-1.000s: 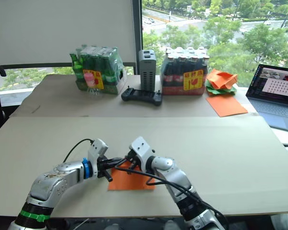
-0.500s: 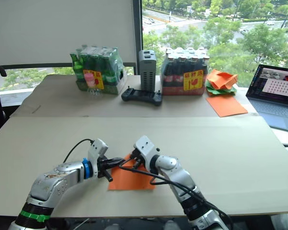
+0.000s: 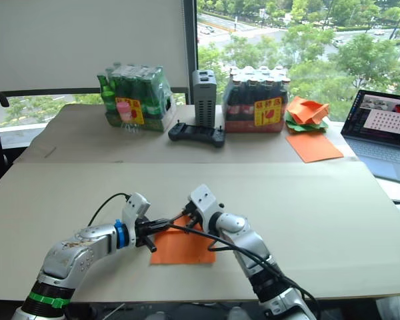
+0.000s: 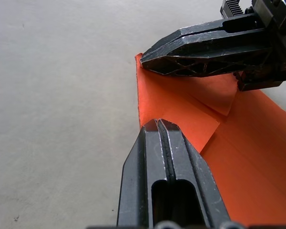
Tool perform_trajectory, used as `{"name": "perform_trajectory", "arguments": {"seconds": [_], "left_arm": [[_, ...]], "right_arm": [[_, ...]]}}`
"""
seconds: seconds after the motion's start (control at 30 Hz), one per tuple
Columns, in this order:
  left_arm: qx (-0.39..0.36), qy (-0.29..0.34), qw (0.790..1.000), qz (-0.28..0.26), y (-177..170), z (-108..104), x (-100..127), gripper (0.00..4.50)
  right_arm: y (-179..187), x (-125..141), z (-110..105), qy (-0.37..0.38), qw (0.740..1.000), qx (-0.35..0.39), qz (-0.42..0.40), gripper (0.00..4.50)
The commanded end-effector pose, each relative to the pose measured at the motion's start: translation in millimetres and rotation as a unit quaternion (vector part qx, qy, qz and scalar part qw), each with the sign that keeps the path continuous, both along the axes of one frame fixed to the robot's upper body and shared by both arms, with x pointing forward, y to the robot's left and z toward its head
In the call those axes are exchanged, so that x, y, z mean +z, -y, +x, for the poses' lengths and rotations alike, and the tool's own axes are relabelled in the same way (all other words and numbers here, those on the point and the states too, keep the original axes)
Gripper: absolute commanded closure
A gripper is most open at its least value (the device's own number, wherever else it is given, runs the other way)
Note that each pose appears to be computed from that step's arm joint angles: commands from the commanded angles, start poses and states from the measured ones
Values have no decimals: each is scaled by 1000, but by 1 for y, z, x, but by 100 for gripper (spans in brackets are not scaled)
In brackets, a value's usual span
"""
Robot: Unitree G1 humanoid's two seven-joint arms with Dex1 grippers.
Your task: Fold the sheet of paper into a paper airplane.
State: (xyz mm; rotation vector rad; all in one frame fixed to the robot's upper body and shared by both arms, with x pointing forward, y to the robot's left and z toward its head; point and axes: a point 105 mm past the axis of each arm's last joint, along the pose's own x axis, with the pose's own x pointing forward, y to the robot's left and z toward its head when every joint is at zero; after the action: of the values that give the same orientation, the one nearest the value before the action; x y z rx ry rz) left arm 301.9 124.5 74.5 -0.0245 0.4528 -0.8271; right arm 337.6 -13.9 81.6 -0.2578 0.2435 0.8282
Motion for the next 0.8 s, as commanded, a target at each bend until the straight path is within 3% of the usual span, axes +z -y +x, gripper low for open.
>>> {"name": "perform_trajectory", "arguments": {"seconds": [0.03, 0.8], "left_arm": [[13, -18, 1000, 21, -5, 0, -11, 448], [22, -15, 999, 18, -6, 1, -10, 448]], "right_arm": [[6, -12, 3, -16, 999, -21, -21, 450], [-19, -27, -20, -47, 997, 52, -38, 450]]}}
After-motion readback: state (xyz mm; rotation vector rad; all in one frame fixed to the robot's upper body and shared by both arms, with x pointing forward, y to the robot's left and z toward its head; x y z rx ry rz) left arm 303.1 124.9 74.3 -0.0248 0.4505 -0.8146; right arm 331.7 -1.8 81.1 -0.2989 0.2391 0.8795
